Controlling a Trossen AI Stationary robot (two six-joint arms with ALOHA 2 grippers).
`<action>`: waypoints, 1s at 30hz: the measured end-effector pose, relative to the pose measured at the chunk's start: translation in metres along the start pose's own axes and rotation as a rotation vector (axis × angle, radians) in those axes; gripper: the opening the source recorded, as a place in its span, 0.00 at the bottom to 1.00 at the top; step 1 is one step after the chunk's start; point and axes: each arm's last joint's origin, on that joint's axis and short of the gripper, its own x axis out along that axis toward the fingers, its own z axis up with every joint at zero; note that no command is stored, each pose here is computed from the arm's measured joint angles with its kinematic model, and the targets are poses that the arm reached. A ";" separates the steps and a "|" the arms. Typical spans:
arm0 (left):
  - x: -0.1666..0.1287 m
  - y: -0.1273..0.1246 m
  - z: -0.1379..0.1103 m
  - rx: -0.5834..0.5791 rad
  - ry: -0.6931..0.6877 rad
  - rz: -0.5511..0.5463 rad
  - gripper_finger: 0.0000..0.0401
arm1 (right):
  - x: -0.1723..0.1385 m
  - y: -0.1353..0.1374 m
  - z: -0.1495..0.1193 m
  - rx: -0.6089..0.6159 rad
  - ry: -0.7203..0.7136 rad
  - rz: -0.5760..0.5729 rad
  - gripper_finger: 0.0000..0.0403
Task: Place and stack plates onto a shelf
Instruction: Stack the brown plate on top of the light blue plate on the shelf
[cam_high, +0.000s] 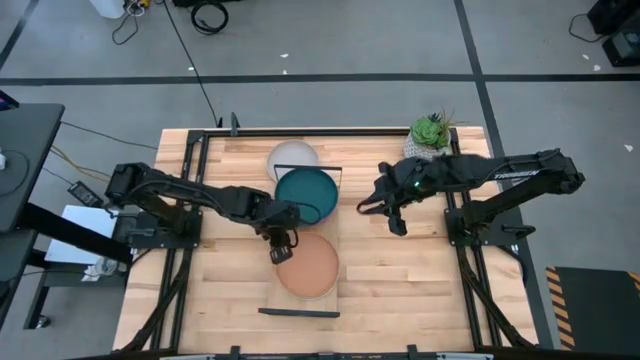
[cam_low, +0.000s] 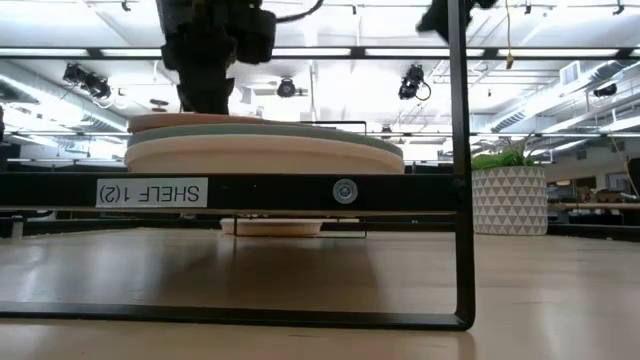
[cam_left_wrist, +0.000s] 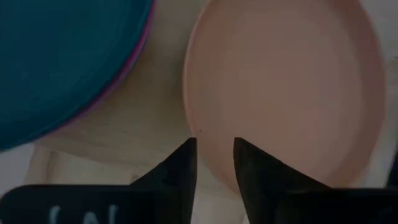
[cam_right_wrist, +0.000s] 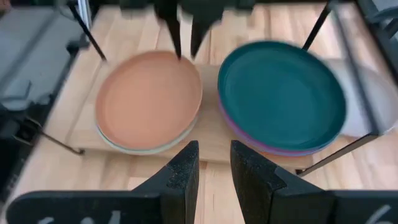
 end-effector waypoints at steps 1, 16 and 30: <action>-0.004 -0.001 0.000 0.033 -0.009 -0.017 0.29 | 0.007 0.001 -0.006 -0.005 0.010 0.004 0.24; -0.026 -0.019 -0.008 0.279 -0.109 -0.048 0.29 | 0.084 0.041 -0.088 -0.098 -0.151 0.096 0.24; 0.022 -0.017 -0.003 0.303 -0.036 0.097 0.29 | 0.141 0.085 -0.111 -0.213 -0.210 0.071 0.24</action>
